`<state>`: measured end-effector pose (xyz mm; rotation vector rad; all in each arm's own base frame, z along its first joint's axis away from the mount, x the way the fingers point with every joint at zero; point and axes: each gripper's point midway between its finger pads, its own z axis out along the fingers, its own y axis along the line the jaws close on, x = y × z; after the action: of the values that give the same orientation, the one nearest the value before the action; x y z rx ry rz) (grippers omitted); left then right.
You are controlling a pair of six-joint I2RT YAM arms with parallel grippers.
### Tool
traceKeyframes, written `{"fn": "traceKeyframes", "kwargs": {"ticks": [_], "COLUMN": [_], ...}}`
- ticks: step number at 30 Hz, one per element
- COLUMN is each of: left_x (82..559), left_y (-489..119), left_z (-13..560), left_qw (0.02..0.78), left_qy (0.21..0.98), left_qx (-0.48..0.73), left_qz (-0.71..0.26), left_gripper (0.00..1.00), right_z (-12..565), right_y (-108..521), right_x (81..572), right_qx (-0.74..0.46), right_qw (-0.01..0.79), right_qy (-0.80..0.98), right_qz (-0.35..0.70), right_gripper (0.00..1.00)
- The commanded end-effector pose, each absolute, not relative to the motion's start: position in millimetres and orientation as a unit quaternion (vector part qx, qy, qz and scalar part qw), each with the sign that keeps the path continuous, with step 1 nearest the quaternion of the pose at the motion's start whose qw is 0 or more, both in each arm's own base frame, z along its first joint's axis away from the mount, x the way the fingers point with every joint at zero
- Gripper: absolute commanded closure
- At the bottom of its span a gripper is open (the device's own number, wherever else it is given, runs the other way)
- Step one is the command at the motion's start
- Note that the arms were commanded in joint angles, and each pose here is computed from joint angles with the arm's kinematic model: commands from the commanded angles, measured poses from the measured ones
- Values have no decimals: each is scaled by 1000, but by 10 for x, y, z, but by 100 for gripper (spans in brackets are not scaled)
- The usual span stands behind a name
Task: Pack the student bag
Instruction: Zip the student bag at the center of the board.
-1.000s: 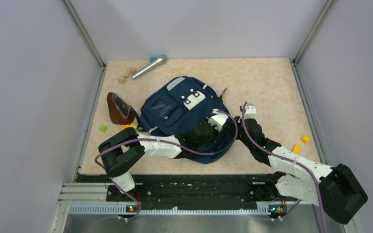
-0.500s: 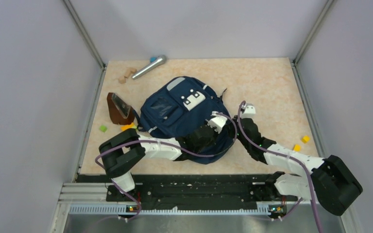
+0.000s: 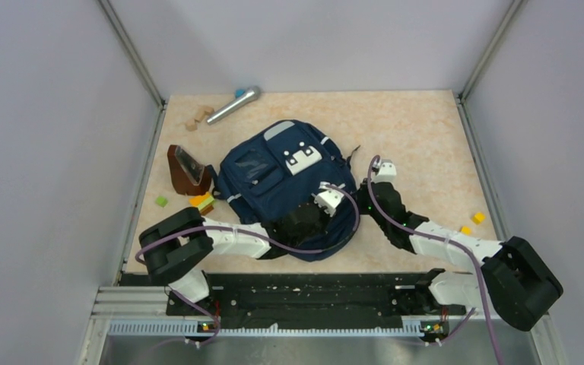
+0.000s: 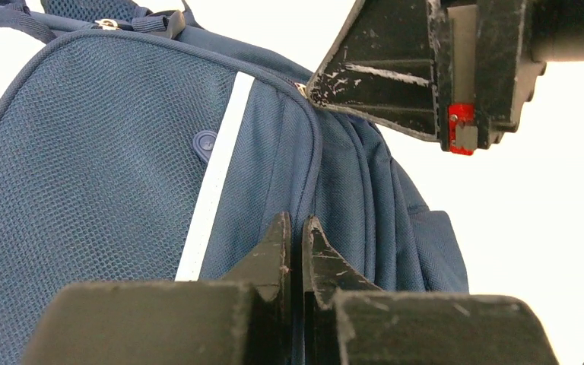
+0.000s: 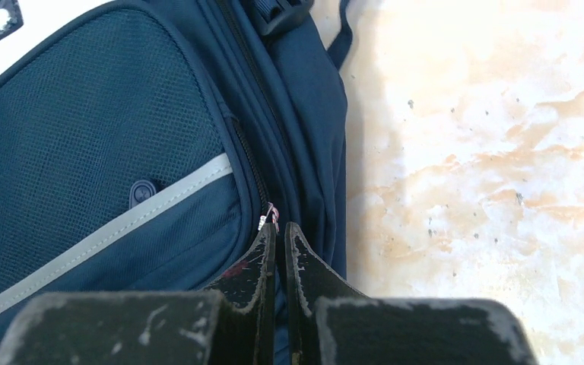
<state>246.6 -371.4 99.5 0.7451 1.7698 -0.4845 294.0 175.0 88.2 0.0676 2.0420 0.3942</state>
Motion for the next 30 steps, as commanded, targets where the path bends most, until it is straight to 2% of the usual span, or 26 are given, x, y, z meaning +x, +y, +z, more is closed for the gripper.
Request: {"fn": "traceKeyframes", "kwargs": {"ticks": [1, 8, 30], "left_x": [2377, 2205, 2077], "left_y": [-3512, -3510, -3419], "left_z": [1000, 1058, 1052], "left_qw": [546, 542, 518], "left_qy": [745, 717, 722], "left_qx": [328, 378, 396], "left_qz": [-198, -223, -231], "left_gripper": [100, 100, 100], "right_z": [1042, 1180, 1349], "right_y": [1613, 1701, 2081], "right_x": [3085, 3159, 3640], "right_qx": [10, -34, -106], "right_qw": [529, 537, 572], "right_qy": [840, 833, 801], "right_qz": [122, 132, 140], "right_gripper": [100, 100, 100]}}
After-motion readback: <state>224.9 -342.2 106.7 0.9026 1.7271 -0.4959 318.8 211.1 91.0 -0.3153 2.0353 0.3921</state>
